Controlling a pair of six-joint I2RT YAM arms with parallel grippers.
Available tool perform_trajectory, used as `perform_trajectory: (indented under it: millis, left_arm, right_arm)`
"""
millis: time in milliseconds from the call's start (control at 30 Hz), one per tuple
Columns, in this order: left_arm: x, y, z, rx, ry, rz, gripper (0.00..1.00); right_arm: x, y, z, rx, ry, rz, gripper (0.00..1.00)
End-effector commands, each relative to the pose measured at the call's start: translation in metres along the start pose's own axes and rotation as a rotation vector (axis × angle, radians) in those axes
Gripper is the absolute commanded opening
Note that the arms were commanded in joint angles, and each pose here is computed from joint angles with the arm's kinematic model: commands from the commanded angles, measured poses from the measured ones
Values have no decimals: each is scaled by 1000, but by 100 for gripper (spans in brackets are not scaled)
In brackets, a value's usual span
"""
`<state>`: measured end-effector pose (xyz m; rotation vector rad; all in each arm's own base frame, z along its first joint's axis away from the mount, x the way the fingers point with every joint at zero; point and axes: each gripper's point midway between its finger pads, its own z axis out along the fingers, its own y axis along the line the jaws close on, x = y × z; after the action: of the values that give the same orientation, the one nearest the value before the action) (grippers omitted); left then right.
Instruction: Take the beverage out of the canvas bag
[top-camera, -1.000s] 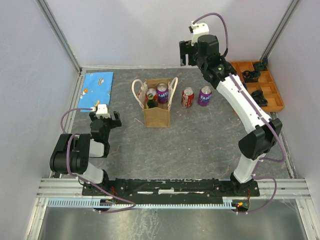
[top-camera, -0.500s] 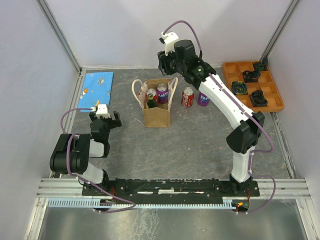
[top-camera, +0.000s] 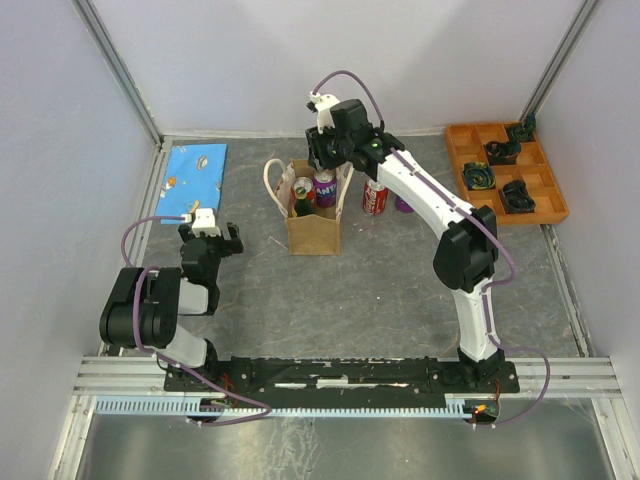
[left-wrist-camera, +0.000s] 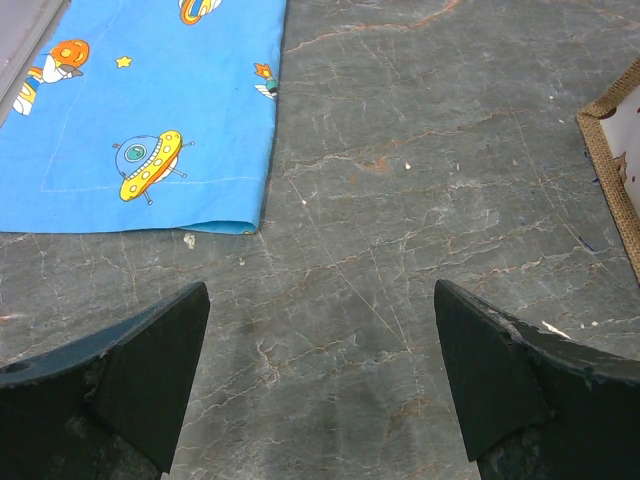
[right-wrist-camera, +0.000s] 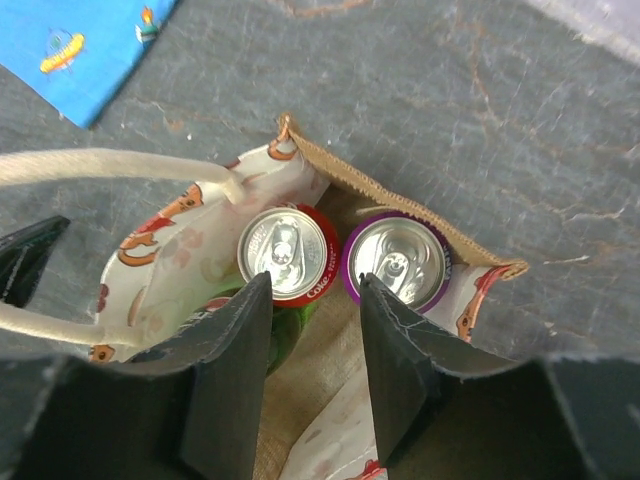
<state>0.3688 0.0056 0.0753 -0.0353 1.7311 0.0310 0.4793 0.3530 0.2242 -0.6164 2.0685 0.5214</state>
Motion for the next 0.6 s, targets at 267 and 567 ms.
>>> perform_trajectory:
  millis: [267,567]
  left_arm:
    - [-16,-1,6,-1,-51,-10,99]
    - [-17,0,6,-2,-53,-11,99]
  right_arm:
    - [15,-12,22,56,37,29,63]
    - [29,-31,32,147,66,29,77]
